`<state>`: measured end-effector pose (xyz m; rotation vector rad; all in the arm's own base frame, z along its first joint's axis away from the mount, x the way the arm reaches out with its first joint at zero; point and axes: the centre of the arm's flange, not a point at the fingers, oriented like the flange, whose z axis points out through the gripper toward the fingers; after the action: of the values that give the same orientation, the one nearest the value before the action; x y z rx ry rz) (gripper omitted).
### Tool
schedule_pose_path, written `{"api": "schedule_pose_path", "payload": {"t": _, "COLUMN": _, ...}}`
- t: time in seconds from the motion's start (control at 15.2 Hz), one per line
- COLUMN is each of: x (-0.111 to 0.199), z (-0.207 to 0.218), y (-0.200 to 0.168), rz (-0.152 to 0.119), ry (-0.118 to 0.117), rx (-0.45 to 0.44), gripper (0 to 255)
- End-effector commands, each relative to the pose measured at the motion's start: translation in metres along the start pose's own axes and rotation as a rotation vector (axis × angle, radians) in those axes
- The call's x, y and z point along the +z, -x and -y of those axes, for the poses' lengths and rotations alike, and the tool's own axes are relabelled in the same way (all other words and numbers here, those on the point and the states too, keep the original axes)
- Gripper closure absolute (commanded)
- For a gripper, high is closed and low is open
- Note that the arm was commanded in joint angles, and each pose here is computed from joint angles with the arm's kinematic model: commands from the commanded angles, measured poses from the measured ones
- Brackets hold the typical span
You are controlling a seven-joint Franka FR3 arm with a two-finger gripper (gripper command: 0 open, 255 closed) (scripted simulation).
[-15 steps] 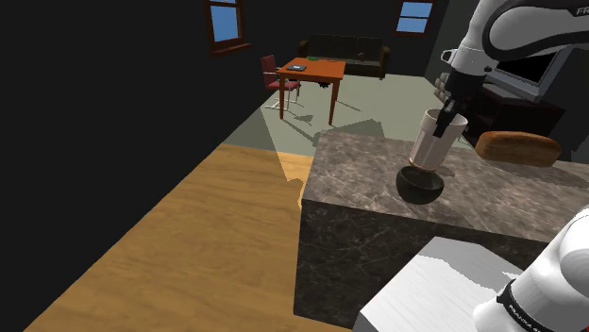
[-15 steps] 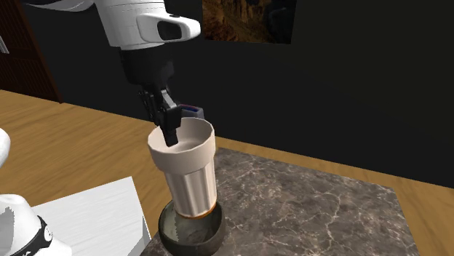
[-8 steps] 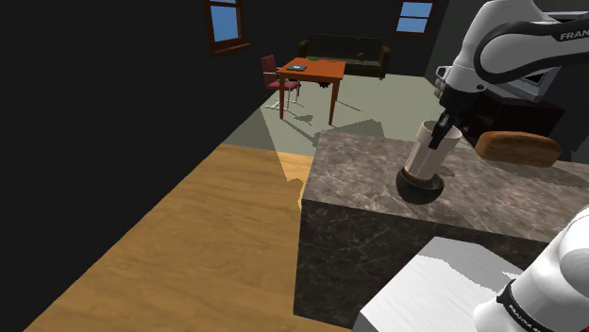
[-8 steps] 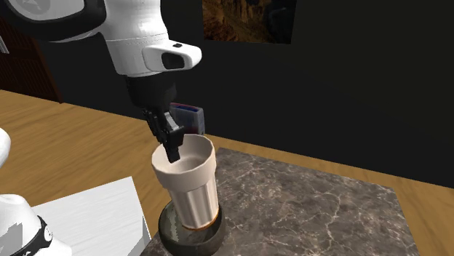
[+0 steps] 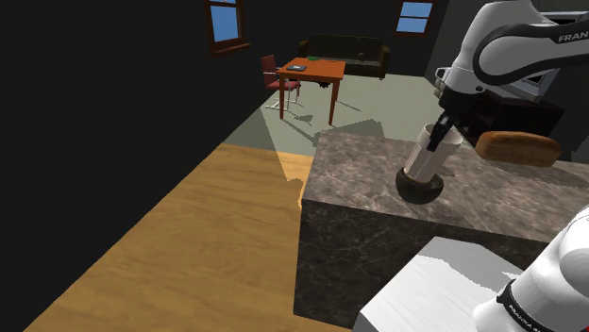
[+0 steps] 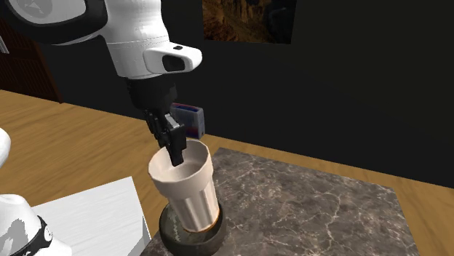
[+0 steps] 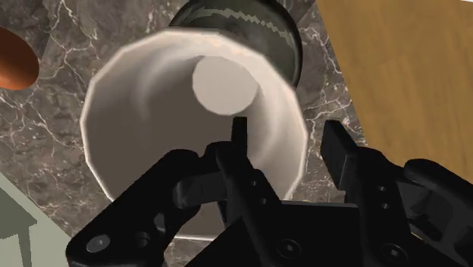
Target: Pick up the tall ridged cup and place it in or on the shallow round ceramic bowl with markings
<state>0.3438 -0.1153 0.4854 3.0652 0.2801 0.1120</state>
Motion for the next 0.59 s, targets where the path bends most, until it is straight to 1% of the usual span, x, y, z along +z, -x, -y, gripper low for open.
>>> {"api": "schedule_pose_path", "payload": {"t": 0.0, "x": 0.000, "z": 0.000, "y": 0.000, "rz": 0.000, "ry": 0.000, "rx": 0.000, "gripper": 0}}
{"api": "schedule_pose_path", "payload": {"t": 0.26, "x": 0.000, "z": 0.000, "y": 0.000, "rz": 0.000, "ry": 0.000, "rx": 0.000, "gripper": 0}}
{"api": "schedule_pose_path", "payload": {"t": 0.53, "x": -0.050, "z": 0.000, "y": 0.000, "rz": 0.000, "ry": 0.000, "rx": 0.000, "gripper": 0}}
